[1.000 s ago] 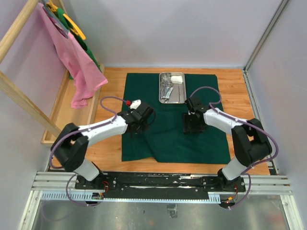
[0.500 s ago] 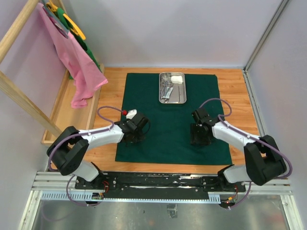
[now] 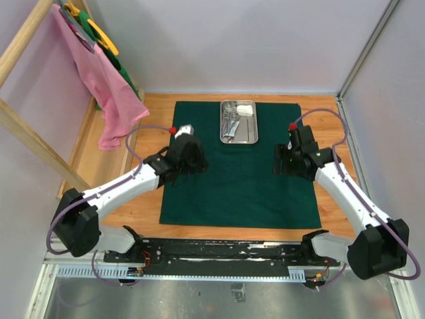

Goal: Open and lay out the surgical kit
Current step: Smooth out the surgical kit at the center of the board, then move the container from the surgical kit.

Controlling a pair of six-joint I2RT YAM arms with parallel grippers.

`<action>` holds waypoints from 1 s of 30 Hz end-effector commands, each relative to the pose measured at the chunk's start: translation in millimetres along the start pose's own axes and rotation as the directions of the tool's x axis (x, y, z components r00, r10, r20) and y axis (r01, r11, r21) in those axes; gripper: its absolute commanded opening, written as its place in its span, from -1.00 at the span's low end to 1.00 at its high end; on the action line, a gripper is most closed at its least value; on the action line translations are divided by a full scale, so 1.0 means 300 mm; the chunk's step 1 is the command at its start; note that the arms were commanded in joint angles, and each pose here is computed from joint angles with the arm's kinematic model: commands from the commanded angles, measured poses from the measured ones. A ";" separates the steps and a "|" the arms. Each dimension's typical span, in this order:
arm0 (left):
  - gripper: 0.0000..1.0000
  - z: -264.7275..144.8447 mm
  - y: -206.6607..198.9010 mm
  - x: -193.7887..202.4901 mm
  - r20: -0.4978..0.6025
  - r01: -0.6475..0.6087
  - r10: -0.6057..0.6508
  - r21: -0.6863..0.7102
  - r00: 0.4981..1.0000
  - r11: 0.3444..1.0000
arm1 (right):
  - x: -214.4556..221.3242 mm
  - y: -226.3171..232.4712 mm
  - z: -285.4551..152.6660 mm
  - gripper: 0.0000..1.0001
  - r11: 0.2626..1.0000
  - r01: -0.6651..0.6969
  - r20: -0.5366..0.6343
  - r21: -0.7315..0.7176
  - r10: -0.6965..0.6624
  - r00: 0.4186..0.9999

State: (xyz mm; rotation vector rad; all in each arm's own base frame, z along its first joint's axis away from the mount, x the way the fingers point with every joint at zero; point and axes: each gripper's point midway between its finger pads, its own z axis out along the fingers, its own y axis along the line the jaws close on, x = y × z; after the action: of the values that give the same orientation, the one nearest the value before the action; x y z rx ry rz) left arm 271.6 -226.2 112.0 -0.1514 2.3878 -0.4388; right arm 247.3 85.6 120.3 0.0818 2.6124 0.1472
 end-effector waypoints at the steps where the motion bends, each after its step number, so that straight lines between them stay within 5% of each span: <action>1: 0.16 0.033 -0.073 -0.213 0.072 -0.033 0.030 0.050 0.997 0.998 | -0.166 0.015 0.016 0.50 0.996 0.067 0.054 -0.062 -0.063 0.997; 9: 0.75 0.222 -0.073 -0.403 0.074 -0.028 0.029 -0.015 0.997 1.000 | -0.513 0.146 0.135 0.70 0.985 0.132 0.076 -0.116 -0.123 0.989; 18: 0.80 0.235 -0.041 -0.415 0.098 -0.027 0.028 -0.011 0.995 1.000 | -0.705 0.207 0.456 0.44 0.987 0.146 -0.012 -0.063 -0.147 0.989; 25: 0.79 0.258 0.015 -0.335 0.066 -0.025 0.028 -0.037 0.997 0.999 | -0.603 0.244 0.623 0.38 0.978 0.201 -0.110 -0.049 -0.206 0.972; 30: 0.77 0.261 0.035 -0.293 0.037 -0.020 0.022 -0.045 0.999 0.999 | -0.462 0.220 0.593 -0.17 0.973 0.232 -0.180 0.008 -0.227 0.957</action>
State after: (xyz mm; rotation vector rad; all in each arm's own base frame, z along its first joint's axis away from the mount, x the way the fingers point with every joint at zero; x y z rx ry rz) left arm 387.0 -218.2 91.9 -0.1474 2.4082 -0.3306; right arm 492.6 154.2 36.1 -0.1903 2.7465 0.1252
